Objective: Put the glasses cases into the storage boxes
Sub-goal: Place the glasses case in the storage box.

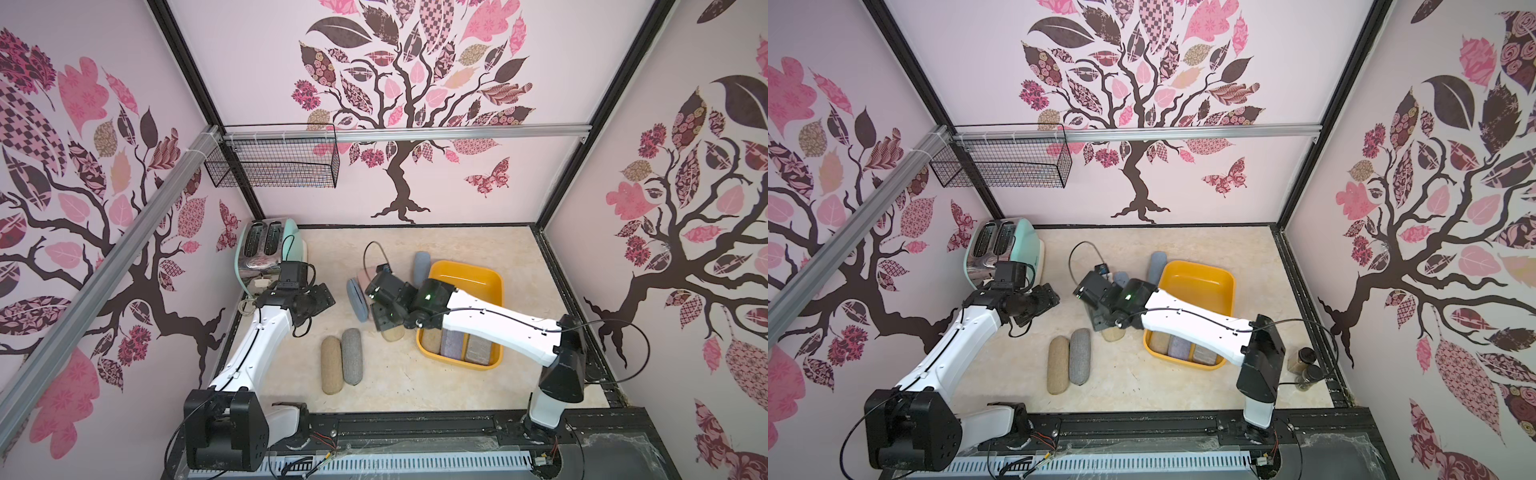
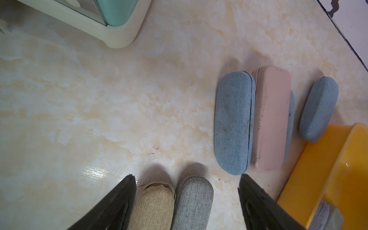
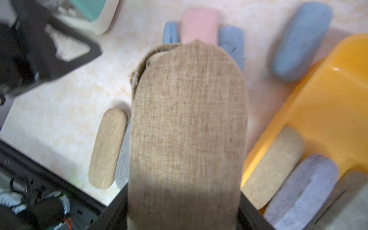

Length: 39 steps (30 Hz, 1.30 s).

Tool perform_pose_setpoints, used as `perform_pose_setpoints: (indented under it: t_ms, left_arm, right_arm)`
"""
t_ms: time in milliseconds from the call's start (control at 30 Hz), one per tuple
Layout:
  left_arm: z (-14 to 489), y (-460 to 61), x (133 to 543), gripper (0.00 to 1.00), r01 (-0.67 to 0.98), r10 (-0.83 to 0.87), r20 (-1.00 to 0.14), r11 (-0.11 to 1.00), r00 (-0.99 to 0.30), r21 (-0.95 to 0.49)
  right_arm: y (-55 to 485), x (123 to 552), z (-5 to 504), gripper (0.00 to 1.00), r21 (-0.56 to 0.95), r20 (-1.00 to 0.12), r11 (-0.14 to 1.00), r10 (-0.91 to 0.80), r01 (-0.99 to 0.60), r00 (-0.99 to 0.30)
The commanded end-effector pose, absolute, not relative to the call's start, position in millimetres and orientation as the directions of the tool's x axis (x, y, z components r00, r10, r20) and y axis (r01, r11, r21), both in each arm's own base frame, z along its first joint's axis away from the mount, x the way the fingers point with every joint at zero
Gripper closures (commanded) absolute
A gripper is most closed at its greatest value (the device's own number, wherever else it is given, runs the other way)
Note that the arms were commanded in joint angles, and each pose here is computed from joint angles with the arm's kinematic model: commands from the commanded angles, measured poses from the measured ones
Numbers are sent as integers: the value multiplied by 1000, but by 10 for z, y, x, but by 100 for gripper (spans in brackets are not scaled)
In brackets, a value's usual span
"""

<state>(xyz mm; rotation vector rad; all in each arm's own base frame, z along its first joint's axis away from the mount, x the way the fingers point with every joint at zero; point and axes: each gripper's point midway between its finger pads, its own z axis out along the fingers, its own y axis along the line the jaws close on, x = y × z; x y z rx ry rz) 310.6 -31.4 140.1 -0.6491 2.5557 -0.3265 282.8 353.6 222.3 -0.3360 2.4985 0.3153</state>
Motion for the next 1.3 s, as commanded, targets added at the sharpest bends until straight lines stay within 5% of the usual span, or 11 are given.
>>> perform_pose_setpoints:
  t_ms: [0, 433, 1267]
  left_arm:
    - [1293, -286, 3056, 16, -400, -502, -373, 859, -780, -319]
    - [1199, -315, 3045, 17, -403, -499, -338, 859, -798, -315]
    - [1130, -420, 3042, 18, -376, -480, -295, 860, -826, -346]
  right_arm:
    - [3034, 3273, 2363, 36, 110, -634, 976, -78, -189, -769]
    - [2292, 4293, 1732, 35, 167, -592, 963, 268, 210, -760]
    - [1982, 4309, 750, 35, 91, -532, 941, 323, 326, -783]
